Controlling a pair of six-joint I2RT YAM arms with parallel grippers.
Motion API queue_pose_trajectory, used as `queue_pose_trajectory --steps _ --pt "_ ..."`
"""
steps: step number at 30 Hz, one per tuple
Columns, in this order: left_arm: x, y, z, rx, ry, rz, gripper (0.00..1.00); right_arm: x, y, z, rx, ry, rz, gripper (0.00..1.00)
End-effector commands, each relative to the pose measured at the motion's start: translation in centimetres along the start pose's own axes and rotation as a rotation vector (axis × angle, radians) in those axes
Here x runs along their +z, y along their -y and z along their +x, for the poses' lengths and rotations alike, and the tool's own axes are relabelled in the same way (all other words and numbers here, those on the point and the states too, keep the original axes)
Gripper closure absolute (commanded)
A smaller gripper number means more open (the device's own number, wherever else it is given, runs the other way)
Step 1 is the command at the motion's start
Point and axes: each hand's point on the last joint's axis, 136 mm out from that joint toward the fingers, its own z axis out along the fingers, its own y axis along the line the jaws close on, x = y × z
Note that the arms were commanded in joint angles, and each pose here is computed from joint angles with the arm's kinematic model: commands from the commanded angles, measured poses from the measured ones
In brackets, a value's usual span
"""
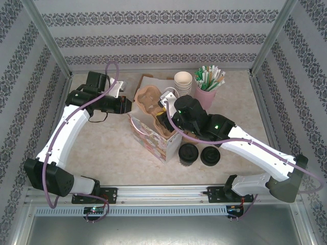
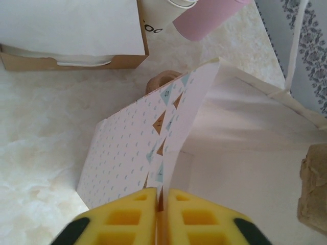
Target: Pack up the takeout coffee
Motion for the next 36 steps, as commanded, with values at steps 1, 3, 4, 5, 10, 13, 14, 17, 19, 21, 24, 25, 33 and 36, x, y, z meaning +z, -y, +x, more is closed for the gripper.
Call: queue_pose_trajectory --steps 1,3,4,5,10,13,14,17,19,21,24,25,33,36 --pt "-1.4 0.3 -0.9 0.015 0.076 -0.013 0.93 0.1 -0.8 0.7 -0.02 -0.045 -0.029 0.75" --pt "-1.8 0.4 -0.9 0.008 0.089 -0.026 0.94 0.2 -1.0 1.0 -0.027 -0.064 -0.041 0.75" --pt "-2.0 0.4 -0.8 0.003 0.096 -0.031 0.95 0.3 -1.3 1.2 -0.034 -0.073 -0.052 0.75" --pt "-2.2 0.5 -0.7 -0.001 0.102 -0.032 0.96 0.3 -1.6 1.3 -0.044 -0.082 -0.067 0.75" --pt "-2.5 0.8 0.3 -0.032 0.106 -0.018 0.98 0.3 -2.4 2.1 -0.103 -0.133 -0.108 0.75" --pt "-2.3 0.7 1.1 -0.052 0.092 -0.008 0.98 0.3 -2.9 2.3 -0.124 -0.156 -0.133 0.75" --pt "-2.2 0.7 1.4 -0.061 0.087 -0.005 0.98 0.3 -3.0 2.4 -0.128 -0.164 -0.138 0.74" --pt "-2.3 0.8 1.8 -0.076 0.089 0.001 0.98 0.4 -3.2 2.7 -0.139 -0.193 -0.143 0.75" --pt "-2.5 1.0 2.0 -0.088 0.095 0.007 0.98 0.5 -3.1 2.8 -0.145 -0.212 -0.14 0.74" --pt "-2.9 1.3 2.2 -0.094 0.102 0.014 0.98 0.6 -3.0 2.9 -0.151 -0.234 -0.135 0.74" --pt "-3.3 1.5 2.7 -0.102 0.112 0.018 0.98 0.7 -3.1 3.2 -0.163 -0.264 -0.138 0.74" --pt "-3.3 1.6 2.9 -0.105 0.113 0.019 0.98 0.7 -3.2 3.4 -0.169 -0.273 -0.14 0.75" --pt "-3.2 1.3 4.6 -0.135 0.099 0.016 0.97 1.5 -4.4 4.4 -0.198 -0.345 -0.178 0.75" --pt "-3.3 1.3 4.6 -0.14 0.11 0.016 0.94 1.8 -4.6 4.8 -0.205 -0.374 -0.181 0.75"
